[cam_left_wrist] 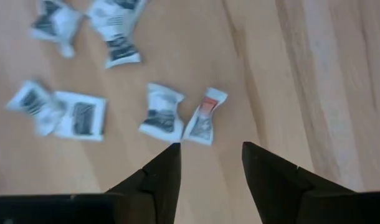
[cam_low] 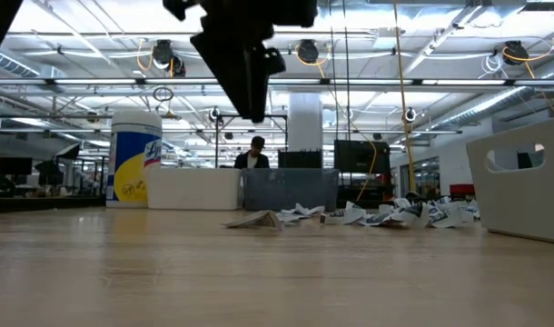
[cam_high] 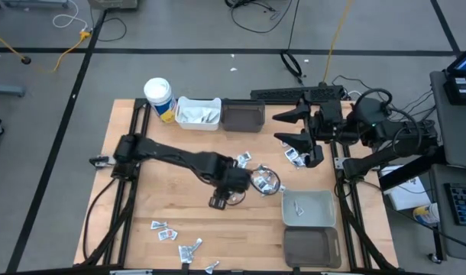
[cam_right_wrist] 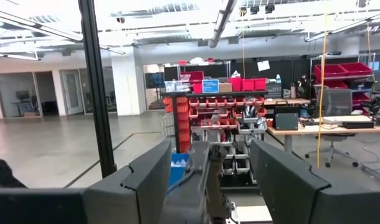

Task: Pick & Place First Aid Supplies
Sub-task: Put the orange ointment pack into the gray bin

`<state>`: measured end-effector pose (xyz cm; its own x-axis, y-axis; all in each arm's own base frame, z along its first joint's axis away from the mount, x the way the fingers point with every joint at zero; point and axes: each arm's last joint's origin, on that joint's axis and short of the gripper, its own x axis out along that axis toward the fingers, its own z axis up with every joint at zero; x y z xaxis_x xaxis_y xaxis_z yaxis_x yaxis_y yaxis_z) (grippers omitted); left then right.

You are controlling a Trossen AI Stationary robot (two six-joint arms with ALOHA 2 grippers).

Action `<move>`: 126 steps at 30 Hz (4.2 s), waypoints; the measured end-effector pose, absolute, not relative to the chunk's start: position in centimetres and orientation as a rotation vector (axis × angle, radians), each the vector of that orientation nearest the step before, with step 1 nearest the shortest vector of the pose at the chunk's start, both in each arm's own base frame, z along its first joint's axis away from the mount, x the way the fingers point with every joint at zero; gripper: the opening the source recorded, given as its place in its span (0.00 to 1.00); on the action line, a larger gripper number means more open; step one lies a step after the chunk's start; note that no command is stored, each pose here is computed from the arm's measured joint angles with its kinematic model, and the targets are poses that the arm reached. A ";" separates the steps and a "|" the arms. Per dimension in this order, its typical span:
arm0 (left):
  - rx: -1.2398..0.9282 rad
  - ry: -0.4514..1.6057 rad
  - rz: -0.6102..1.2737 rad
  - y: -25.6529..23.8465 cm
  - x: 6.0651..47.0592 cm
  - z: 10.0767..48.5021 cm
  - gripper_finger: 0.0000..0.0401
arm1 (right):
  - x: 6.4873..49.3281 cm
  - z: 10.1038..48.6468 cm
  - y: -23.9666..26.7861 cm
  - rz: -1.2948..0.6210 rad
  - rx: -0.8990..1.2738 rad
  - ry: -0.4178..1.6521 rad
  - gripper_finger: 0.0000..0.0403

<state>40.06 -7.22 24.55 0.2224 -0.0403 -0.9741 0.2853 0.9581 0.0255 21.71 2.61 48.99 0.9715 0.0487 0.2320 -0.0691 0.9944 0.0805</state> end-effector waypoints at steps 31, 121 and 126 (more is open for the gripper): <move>0.237 1.411 -0.257 -8.4 43.5 15.2 0.40 | 20.9 49.3 2.5 0.063 0.088 -0.245 0.53; 0.078 -0.105 -0.115 -3.0 29.5 48.0 0.00 | 31.2 43.3 3.6 0.090 0.283 -0.056 0.53; 0.084 -0.080 -0.133 -3.0 30.6 47.3 0.00 | 32.2 43.1 4.0 0.189 0.326 -0.092 0.53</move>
